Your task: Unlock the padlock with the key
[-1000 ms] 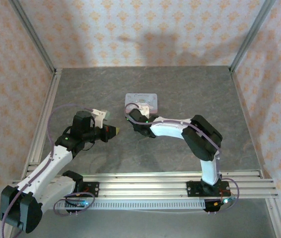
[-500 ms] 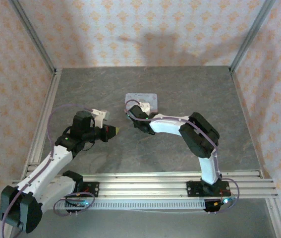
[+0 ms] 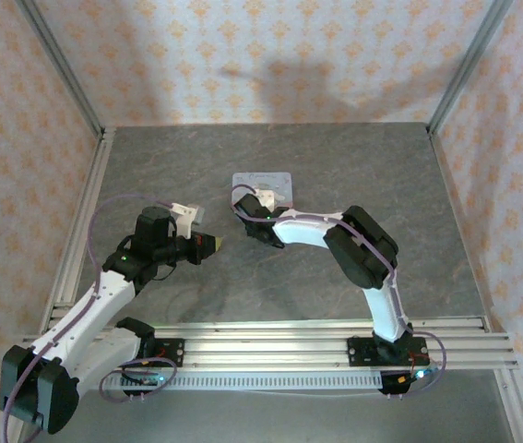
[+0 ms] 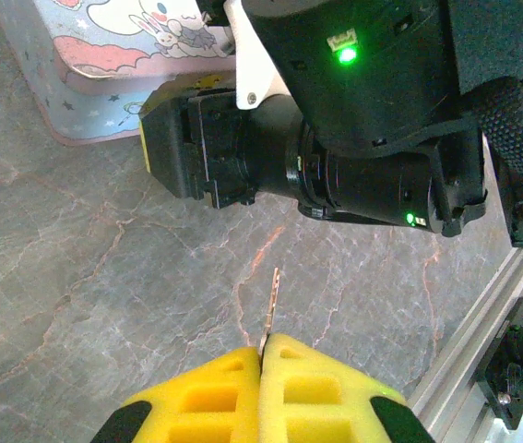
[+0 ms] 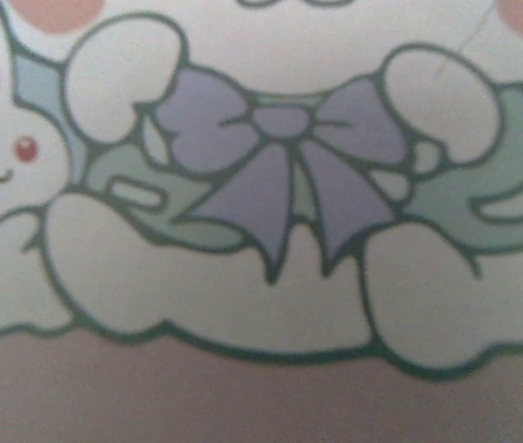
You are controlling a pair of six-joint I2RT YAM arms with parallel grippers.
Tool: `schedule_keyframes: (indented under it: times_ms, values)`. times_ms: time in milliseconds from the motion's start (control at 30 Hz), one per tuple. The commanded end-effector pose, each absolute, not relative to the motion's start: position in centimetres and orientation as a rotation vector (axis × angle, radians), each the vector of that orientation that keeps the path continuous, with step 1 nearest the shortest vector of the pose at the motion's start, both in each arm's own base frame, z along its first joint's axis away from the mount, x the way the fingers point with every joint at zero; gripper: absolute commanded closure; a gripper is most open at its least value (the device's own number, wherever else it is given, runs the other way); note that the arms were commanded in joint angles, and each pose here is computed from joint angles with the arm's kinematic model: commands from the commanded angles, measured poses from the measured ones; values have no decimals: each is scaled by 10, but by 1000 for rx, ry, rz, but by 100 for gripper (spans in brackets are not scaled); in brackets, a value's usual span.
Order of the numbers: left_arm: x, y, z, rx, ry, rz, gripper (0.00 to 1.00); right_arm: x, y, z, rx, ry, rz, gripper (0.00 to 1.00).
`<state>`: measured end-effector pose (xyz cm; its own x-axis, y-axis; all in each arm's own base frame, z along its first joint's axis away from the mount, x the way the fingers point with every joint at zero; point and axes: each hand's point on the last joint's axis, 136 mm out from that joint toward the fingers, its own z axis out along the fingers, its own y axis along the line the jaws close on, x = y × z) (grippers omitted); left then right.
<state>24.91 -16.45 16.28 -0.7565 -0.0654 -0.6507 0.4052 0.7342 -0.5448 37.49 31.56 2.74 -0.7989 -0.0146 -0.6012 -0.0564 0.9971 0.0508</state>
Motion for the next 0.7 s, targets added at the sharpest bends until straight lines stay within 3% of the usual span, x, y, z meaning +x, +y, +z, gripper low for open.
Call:
schedule_keyframes:
  times_ms: [0, 233, 667]
  values:
    - [247, -160, 160, 263, 2259, -896, 100, 384, 315, 31, -47, 2482, 73, 63]
    - [247, -161, 159, 269, 2254, -903, 100, 381, 320, 49, -93, 2472, 128, 84]
    - [248, -182, 153, 320, 2131, -997, 100, 352, 327, 87, -136, 2604, 310, 100]
